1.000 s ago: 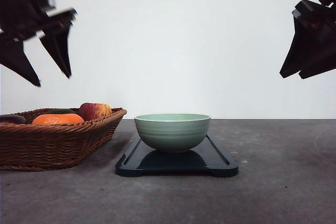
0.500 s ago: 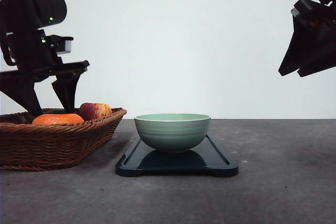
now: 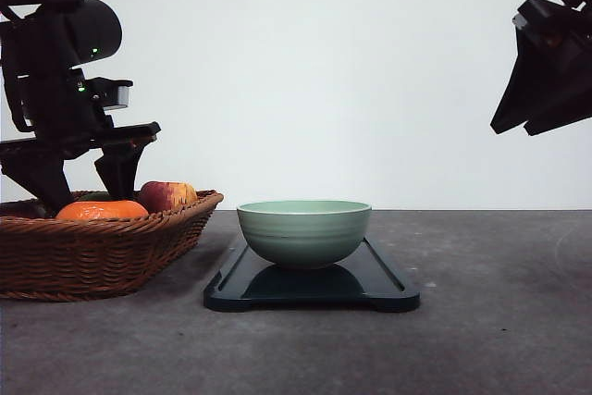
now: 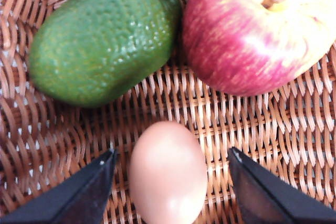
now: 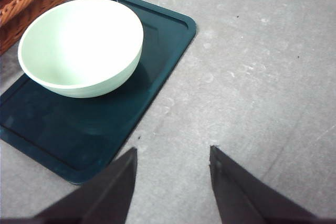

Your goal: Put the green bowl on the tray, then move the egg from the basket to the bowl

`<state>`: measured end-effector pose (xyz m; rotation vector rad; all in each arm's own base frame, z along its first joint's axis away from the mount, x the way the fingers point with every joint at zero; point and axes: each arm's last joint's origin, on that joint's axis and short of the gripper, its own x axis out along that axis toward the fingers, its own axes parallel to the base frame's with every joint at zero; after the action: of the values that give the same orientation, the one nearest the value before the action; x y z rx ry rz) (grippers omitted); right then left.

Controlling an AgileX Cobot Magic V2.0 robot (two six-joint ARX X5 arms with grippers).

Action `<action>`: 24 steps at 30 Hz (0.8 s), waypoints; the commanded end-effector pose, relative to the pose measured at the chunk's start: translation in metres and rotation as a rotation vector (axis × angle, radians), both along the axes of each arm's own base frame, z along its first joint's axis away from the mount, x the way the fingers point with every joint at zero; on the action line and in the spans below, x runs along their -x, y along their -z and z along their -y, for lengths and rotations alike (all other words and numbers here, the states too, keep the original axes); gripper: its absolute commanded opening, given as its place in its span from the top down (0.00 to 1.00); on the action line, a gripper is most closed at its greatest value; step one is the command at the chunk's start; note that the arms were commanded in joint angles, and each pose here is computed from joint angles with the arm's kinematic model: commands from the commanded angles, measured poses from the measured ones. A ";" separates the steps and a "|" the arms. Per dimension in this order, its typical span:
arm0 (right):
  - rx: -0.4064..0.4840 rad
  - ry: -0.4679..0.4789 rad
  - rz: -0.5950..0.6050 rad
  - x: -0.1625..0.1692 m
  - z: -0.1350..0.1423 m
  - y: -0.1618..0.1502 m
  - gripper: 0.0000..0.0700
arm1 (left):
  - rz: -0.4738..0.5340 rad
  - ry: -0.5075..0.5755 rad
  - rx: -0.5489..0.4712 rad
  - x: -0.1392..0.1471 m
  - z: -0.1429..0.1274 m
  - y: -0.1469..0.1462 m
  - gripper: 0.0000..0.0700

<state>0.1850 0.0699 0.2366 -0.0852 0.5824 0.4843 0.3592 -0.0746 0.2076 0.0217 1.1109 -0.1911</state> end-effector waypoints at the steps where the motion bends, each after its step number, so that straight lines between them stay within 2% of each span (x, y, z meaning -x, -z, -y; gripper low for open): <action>1: 0.005 -0.007 0.018 -0.002 -0.001 -0.003 0.62 | -0.002 0.014 -0.009 -0.007 0.002 0.005 0.38; 13: 0.005 -0.007 0.018 -0.002 -0.001 -0.003 0.62 | -0.036 0.011 -0.014 -0.011 0.003 0.018 0.40; 14: 0.005 -0.007 0.018 -0.002 -0.001 -0.003 0.62 | -0.035 0.011 -0.014 -0.011 0.003 0.018 0.42; 18: 0.005 -0.007 0.018 -0.002 -0.001 -0.003 0.62 | -0.038 0.010 -0.014 -0.011 0.003 0.018 0.63; 24: 0.005 -0.007 0.018 -0.002 -0.001 -0.003 0.62 | -0.048 -0.001 -0.010 -0.010 0.003 0.018 0.67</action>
<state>0.1851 0.0699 0.2368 -0.0850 0.5801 0.4844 0.3637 -0.0755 0.1913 0.0248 1.1573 -0.1866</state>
